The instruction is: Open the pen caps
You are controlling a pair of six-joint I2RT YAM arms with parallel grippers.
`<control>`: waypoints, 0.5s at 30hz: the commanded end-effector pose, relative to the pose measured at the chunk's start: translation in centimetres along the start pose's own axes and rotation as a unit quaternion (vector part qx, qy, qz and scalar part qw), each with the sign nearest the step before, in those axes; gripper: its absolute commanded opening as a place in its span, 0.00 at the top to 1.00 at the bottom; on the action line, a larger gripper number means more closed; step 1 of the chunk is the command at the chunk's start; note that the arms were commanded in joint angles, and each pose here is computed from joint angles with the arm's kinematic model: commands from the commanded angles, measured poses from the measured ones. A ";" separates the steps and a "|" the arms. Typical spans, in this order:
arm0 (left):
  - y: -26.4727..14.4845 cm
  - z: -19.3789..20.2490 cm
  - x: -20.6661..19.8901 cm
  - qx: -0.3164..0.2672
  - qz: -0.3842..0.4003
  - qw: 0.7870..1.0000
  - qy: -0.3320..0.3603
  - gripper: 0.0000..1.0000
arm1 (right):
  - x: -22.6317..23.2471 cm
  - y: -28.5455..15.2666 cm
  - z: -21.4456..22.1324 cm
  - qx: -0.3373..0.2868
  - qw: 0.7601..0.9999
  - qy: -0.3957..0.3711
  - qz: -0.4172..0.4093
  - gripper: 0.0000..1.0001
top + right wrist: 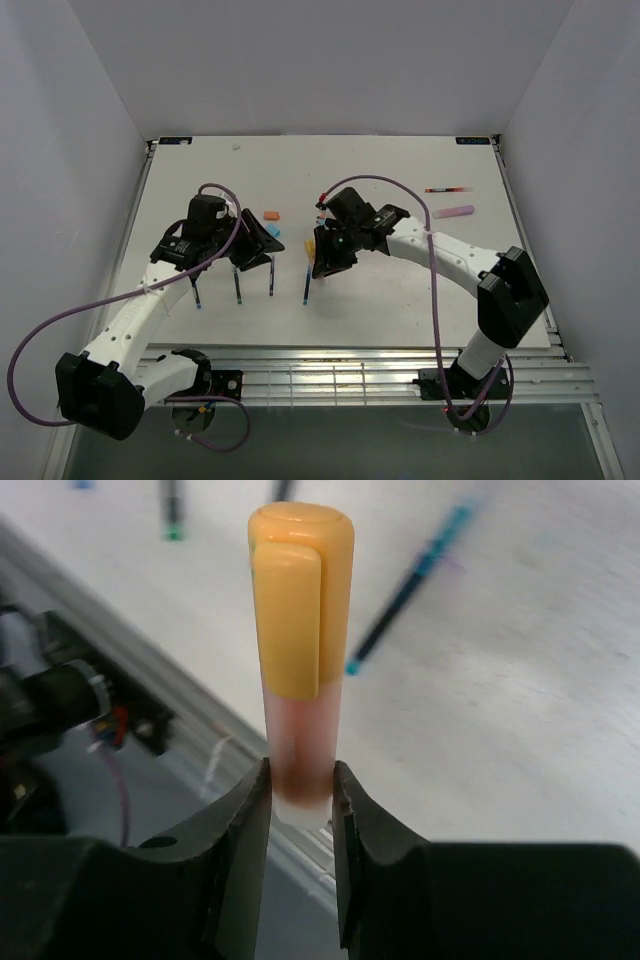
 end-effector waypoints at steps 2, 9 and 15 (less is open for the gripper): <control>-0.7 -0.3 -2.7 -0.013 0.080 0.996 0.034 0.39 | 3.7 -2.6 0.3 -0.004 0.973 -0.055 -0.226 0.92; 0.2 -0.3 -3.2 -0.005 0.073 0.996 0.047 0.39 | 5.0 -3.5 -0.1 0.007 0.957 -0.048 -0.286 0.92; 0.8 -0.2 -3.4 0.002 0.068 0.996 0.055 0.39 | 5.5 -3.8 -0.5 0.000 0.952 -0.046 -0.302 0.92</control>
Point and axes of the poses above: each gripper's point midway between its finger pads, its own y axis out along the fingers, its own x axis along the line the jaws close on, z = x × y, the point moved 10 cm from there along -y, back along the fingers, and after that the axes turned 1 degree about -y, right-handed, at the moved point
